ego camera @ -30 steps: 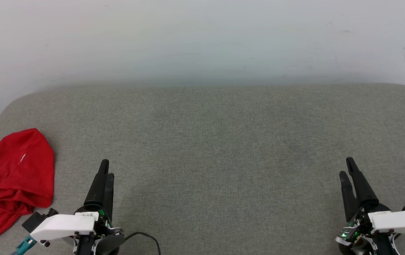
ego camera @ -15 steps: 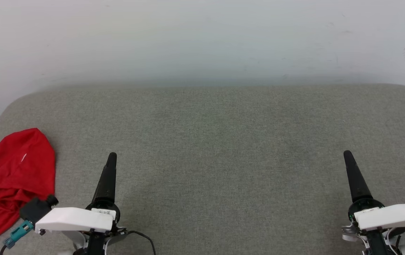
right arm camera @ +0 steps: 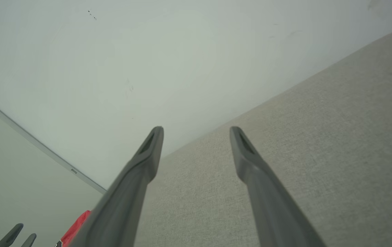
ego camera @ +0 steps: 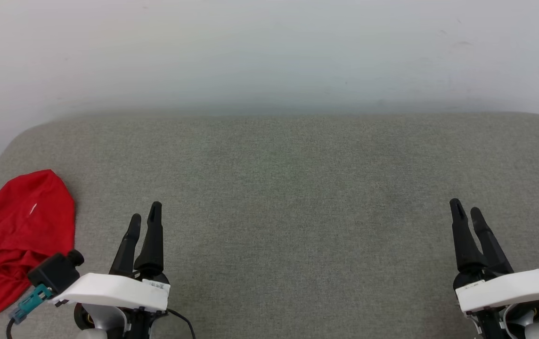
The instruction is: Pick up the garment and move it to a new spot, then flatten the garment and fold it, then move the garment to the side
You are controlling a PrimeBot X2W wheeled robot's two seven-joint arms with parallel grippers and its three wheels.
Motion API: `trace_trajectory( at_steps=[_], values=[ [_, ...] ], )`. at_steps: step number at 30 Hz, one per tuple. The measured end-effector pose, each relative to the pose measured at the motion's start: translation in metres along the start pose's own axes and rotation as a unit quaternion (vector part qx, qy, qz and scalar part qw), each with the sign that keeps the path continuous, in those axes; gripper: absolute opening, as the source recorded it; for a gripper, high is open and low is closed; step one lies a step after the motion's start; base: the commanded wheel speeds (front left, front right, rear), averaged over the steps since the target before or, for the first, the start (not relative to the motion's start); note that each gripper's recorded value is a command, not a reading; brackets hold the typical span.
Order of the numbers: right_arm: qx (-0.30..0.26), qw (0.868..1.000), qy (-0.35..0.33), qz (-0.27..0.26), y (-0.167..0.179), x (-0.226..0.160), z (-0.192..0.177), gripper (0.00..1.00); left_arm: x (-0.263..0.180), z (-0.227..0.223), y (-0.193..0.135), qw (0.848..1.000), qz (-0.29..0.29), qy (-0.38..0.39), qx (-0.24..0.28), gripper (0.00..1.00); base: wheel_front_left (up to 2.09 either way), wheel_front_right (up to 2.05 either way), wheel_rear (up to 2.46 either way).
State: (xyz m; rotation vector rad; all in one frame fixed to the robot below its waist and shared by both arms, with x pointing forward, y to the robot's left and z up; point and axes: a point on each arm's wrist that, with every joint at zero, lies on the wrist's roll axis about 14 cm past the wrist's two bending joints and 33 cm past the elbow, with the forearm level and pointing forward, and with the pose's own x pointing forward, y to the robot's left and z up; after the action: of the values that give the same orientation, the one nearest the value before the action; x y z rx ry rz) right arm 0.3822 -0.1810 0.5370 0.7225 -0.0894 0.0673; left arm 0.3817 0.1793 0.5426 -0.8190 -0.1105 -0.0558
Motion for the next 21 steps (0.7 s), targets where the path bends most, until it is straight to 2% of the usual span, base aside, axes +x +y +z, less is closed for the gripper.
trace_trajectory(
  at_steps=[10,21],
  values=[
    [-0.084,0.996,0.003,0.016,0.006,-0.001,0.001,1.00,-0.003,-0.005,-0.001,0.993,-0.002,0.007,0.117,1.00,0.00,0.00,0.00],
    [-0.170,0.985,0.011,0.029,0.011,-0.001,0.002,1.00,-0.003,-0.006,0.000,0.974,-0.005,0.013,0.227,1.00,0.00,0.00,0.00]
  ],
)
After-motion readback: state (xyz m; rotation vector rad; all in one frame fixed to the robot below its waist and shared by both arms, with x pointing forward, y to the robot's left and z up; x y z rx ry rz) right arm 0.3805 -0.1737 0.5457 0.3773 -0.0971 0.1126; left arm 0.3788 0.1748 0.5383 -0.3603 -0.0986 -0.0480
